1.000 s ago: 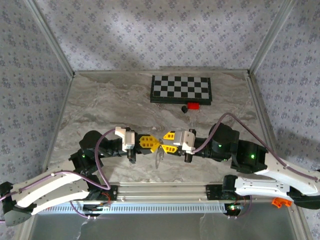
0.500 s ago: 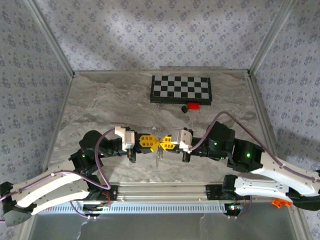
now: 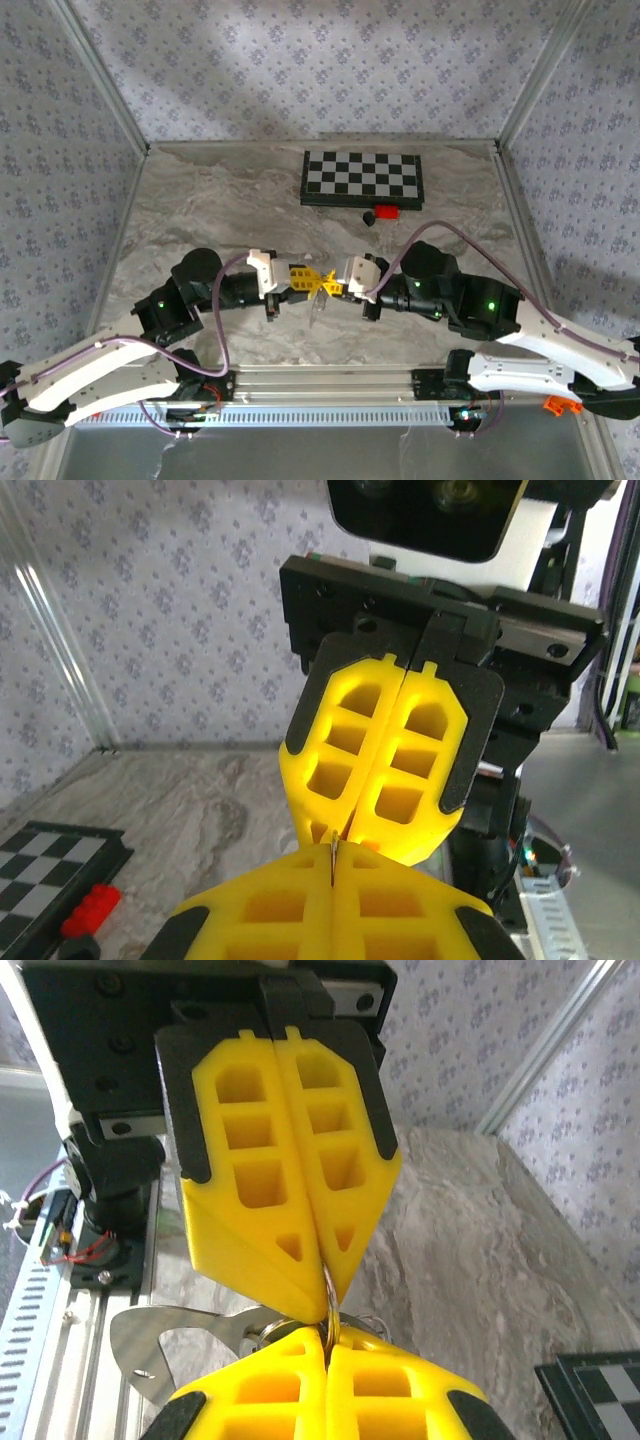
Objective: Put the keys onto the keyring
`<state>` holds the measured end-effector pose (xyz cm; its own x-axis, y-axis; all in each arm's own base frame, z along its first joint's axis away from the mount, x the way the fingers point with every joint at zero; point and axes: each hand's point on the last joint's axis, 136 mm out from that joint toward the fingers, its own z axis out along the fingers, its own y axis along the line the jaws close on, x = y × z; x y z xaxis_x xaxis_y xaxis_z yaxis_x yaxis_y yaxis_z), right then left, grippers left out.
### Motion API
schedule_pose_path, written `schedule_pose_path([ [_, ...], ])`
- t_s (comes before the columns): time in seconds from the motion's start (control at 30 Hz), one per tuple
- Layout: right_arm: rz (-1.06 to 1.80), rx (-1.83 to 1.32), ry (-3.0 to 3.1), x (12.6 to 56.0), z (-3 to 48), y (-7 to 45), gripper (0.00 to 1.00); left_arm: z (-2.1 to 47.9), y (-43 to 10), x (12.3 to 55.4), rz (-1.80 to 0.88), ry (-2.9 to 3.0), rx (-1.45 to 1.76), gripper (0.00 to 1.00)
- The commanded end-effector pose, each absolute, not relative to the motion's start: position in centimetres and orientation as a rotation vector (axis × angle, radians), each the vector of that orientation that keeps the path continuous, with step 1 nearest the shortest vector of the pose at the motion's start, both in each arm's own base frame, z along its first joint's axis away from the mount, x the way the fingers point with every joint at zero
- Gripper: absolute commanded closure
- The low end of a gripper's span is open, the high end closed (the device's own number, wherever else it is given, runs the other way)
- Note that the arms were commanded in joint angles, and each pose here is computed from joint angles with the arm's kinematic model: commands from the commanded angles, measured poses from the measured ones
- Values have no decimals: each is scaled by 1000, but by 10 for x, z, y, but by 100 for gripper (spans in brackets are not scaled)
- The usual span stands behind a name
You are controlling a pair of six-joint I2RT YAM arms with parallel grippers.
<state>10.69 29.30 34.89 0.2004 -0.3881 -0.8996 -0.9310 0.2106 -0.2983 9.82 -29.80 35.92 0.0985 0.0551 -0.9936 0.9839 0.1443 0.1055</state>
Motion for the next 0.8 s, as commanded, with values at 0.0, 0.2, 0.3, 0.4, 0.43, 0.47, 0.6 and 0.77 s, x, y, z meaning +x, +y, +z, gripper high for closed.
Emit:
schedule_pose_path([
  [0.0,603,-1372,1343,106,369,292,100,343,-294,104,-926,1313,1219,100],
  [0.2,583,-1370,1351,107,370,293,100,365,-289,96,-993,1218,1156,100],
  [0.3,629,-1325,1320,104,378,294,85,384,-287,88,-1082,1123,1097,100],
  [0.4,701,-1292,1271,99,384,299,75,403,-285,80,-1155,1023,1044,100],
  [0.43,714,-1290,1259,97,385,301,74,405,-285,78,-1171,1005,1036,100],
  [0.47,723,-1291,1251,97,386,302,74,407,-286,77,-1186,991,1035,100],
  [0.6,751,-1287,1220,93,389,303,75,411,-287,72,-1228,954,1035,100],
  [0.77,760,-1276,1208,91,392,300,81,420,-284,66,-1291,893,995,100],
])
